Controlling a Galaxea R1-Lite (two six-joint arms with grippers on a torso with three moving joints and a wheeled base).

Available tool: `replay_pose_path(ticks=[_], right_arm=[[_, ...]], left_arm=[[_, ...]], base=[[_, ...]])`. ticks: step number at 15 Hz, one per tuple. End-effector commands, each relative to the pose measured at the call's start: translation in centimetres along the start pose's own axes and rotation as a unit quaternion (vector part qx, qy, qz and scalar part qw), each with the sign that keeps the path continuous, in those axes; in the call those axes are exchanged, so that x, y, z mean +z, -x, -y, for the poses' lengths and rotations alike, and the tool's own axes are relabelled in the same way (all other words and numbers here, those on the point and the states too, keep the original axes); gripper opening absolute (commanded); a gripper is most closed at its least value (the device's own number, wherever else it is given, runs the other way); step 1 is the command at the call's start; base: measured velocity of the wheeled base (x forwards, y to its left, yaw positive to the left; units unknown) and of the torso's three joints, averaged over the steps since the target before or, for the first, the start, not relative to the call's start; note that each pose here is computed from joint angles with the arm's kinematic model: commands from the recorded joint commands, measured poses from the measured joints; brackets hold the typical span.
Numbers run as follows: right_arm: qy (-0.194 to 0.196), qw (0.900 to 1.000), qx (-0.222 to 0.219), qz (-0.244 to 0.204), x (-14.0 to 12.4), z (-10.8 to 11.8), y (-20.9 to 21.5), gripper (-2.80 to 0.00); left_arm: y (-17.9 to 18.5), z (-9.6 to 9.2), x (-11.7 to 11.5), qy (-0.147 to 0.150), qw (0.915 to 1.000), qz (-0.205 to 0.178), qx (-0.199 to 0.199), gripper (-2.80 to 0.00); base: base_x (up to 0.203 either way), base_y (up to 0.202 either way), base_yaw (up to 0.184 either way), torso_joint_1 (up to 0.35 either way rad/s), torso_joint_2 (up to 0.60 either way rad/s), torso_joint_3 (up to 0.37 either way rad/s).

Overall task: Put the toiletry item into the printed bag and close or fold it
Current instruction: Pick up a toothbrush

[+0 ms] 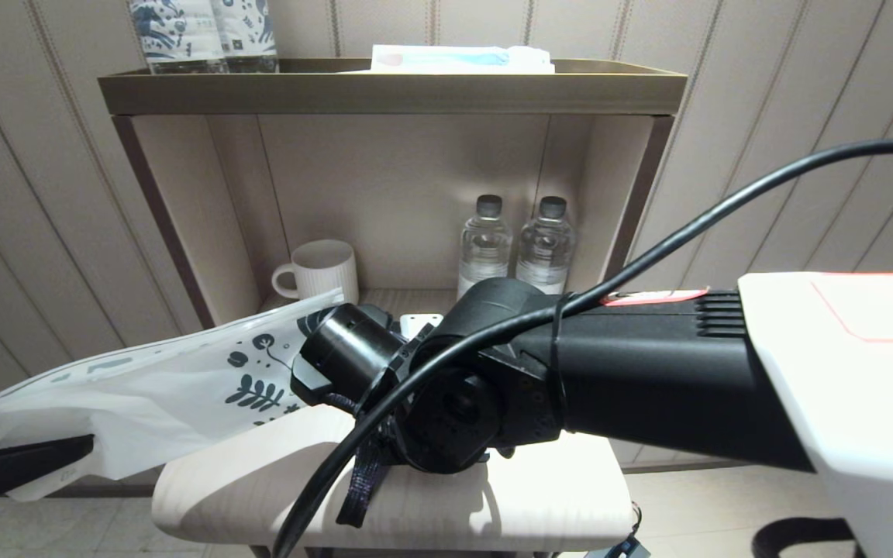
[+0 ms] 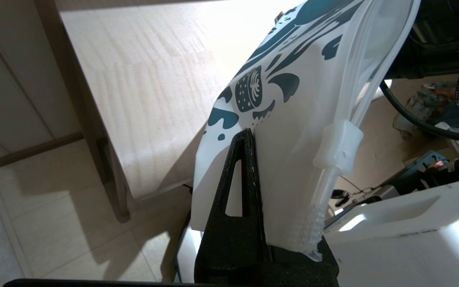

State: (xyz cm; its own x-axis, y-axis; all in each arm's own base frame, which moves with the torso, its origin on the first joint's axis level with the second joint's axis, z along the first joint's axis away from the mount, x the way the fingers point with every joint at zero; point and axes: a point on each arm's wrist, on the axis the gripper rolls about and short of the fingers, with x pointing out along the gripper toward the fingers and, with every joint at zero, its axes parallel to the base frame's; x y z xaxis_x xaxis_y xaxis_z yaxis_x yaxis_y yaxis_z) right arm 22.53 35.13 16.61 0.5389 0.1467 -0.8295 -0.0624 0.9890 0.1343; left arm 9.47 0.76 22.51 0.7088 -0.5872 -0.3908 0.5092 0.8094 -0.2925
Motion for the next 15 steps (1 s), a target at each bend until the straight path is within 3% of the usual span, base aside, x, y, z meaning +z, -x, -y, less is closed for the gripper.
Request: replay_pose_path(ticks=[1,2,15], right_arm=[[0.001,1.000,-0.006,-0.002,-0.2,0.1,-0.1,-2.00],[0.003,1.000,-0.007,-0.002,-0.2,0.2,0.0,-2.80],[-0.017,1.000,-0.011,0.006,1.2,1.1,-0.1,-2.80]], left_arm=[[0.0,0.0,0.0,0.000,1.0000,-0.001,-0.002,-2.80],[0.0,0.0,0.0,0.001,1.0000,-0.001,-0.002,-2.80],[0.0,0.0,0.0,-0.001,1.0000,0.001,-0.002,-2.80]], base=[[0.000,0.000,0.000,0.000,0.00,0.000],[0.000,0.000,0.000,0.000,0.00,0.000],[0.000,0.000,0.000,0.000,0.00,0.000]])
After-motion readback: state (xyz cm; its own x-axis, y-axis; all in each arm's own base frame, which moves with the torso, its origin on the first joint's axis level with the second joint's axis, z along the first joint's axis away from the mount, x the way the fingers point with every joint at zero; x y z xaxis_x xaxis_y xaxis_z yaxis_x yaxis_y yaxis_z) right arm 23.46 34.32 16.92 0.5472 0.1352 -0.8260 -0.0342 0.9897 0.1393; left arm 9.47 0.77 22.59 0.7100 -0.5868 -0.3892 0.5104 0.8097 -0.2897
